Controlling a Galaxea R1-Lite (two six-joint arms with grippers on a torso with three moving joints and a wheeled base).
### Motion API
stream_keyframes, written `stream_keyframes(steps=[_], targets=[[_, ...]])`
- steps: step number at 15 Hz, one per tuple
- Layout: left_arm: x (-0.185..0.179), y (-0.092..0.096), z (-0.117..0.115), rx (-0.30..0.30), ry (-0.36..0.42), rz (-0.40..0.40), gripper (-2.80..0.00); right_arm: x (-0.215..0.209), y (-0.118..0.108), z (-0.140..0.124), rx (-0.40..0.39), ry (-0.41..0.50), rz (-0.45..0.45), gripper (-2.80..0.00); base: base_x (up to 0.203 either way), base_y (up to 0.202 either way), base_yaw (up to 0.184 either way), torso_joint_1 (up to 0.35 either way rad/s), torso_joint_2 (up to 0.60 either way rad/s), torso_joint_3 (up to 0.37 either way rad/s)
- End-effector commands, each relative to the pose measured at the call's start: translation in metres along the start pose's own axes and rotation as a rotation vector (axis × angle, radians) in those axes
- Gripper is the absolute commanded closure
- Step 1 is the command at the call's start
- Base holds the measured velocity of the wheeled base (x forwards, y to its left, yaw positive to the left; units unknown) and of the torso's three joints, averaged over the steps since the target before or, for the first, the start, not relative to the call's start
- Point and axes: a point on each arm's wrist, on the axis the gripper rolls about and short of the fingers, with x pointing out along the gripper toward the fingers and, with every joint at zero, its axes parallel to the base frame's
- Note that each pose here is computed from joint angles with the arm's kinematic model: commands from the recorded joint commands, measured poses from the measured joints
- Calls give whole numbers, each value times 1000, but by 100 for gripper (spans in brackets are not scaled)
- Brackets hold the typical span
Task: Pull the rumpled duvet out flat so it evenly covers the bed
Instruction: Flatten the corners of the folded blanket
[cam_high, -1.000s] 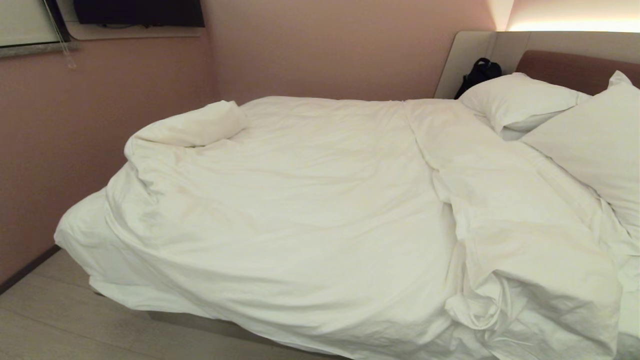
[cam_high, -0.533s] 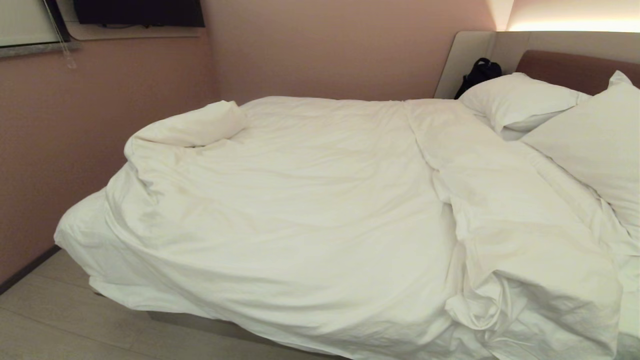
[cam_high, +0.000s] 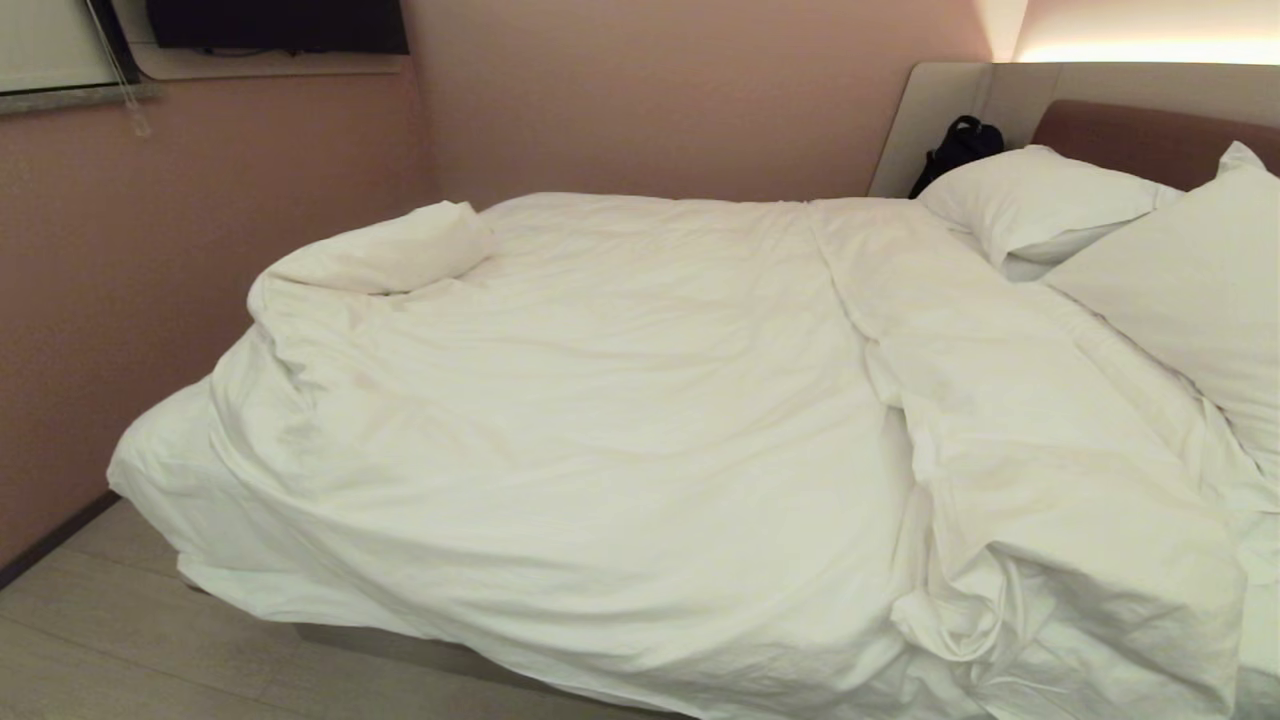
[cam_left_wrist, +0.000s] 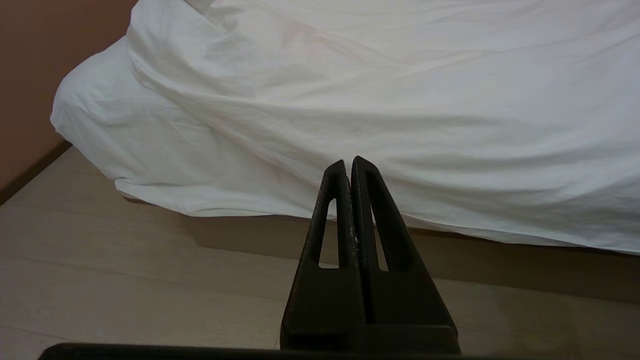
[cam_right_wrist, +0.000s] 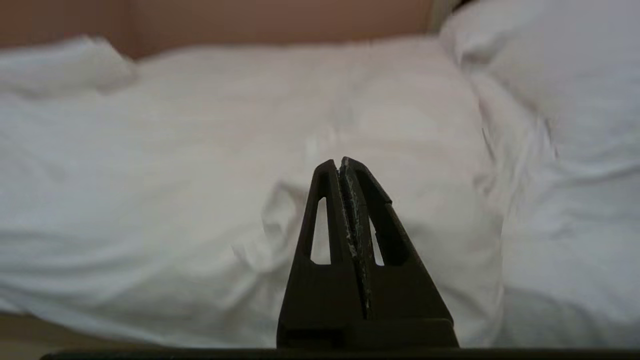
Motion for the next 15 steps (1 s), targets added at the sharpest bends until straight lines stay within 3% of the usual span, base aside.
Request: stream_keyframes(steps=[1, 3, 6, 12, 15], targets=[[0, 0, 0, 0, 0, 0, 0, -9, 3, 28, 201, -45, 75, 0, 0, 0, 0, 0, 0, 0], [0, 0, 0, 0, 0, 0, 0, -13, 6, 35, 403, -5, 225, 0, 0, 0, 0, 0, 0, 0], [0, 0, 0, 0, 0, 0, 0, -15, 9, 25, 477, 91, 349, 0, 0, 0, 0, 0, 0, 0], [0, 0, 0, 0, 0, 0, 0, -19, 10, 31, 492, 89, 413, 0, 0, 0, 0, 0, 0, 0], [0, 0, 0, 0, -1, 0, 0, -24, 10, 43, 384, 22, 413, 0, 0, 0, 0, 0, 0, 0]])
